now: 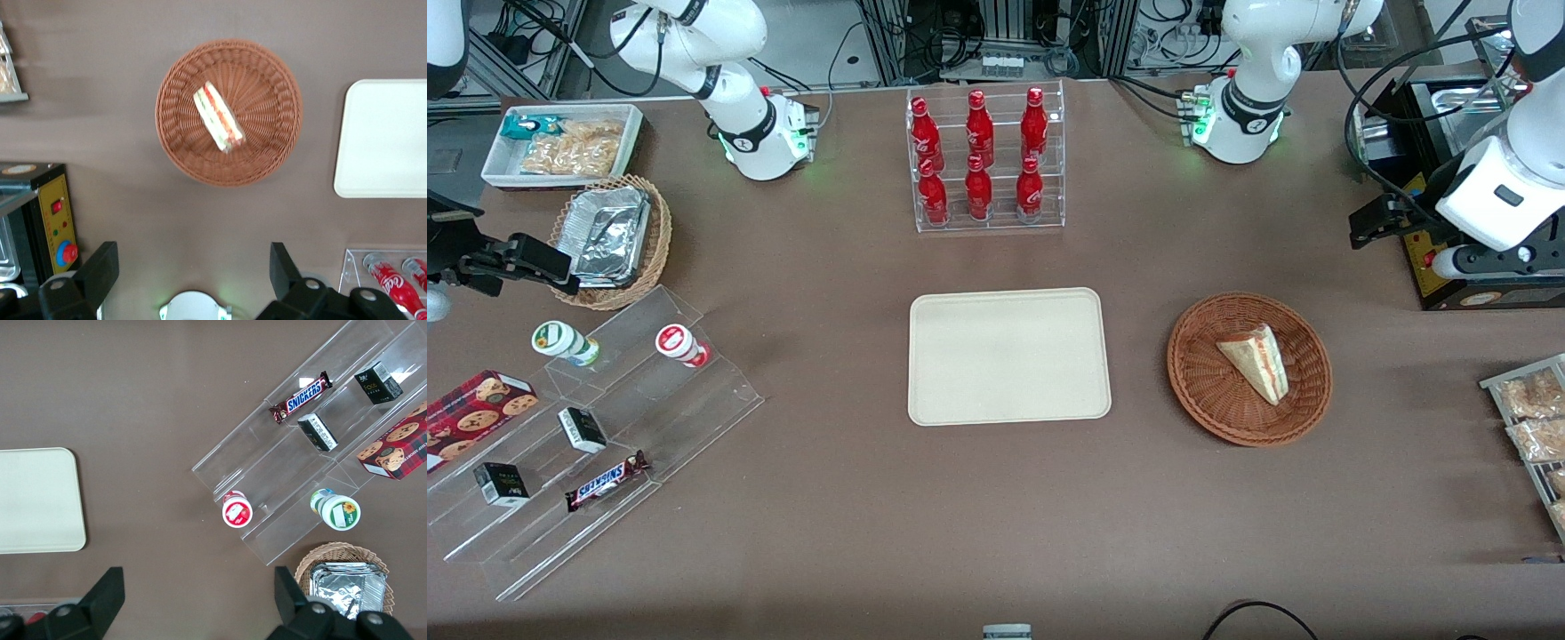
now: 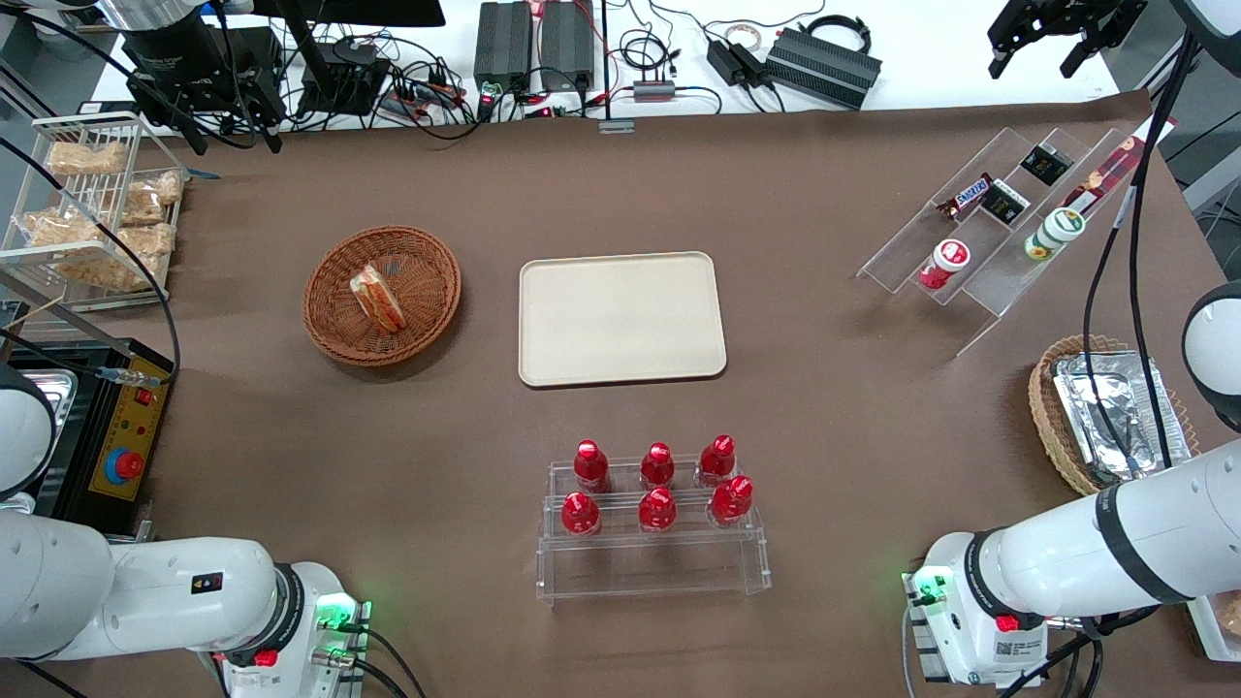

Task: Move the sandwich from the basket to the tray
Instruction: 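Move the left gripper down over the wrapped sandwich in the wicker basket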

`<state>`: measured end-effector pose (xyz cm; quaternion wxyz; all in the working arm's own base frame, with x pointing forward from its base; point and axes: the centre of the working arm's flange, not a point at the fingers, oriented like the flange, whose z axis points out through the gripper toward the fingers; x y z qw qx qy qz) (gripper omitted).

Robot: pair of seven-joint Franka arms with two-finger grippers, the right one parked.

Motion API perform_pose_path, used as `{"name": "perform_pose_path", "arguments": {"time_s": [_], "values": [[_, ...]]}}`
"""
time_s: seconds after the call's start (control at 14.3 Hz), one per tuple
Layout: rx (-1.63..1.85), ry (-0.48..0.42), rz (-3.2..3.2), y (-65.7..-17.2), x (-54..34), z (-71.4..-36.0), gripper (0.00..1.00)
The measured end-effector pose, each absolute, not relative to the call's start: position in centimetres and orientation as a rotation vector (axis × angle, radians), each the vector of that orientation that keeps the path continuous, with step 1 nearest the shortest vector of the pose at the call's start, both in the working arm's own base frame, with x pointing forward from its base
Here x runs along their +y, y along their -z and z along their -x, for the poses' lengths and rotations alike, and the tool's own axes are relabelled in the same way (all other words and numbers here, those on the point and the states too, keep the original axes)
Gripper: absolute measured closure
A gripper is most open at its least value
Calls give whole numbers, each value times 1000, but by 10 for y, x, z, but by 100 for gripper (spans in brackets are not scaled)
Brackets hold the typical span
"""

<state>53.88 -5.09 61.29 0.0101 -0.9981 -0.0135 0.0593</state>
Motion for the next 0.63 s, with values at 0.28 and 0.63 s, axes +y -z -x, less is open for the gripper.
{"name": "perform_pose_path", "arguments": {"time_s": [0.28, 0.63], "values": [[-34, -203, 3119, -596, -51, -549, 0], [-29, -360, 3111, -497, -51, -572, 0]]}}
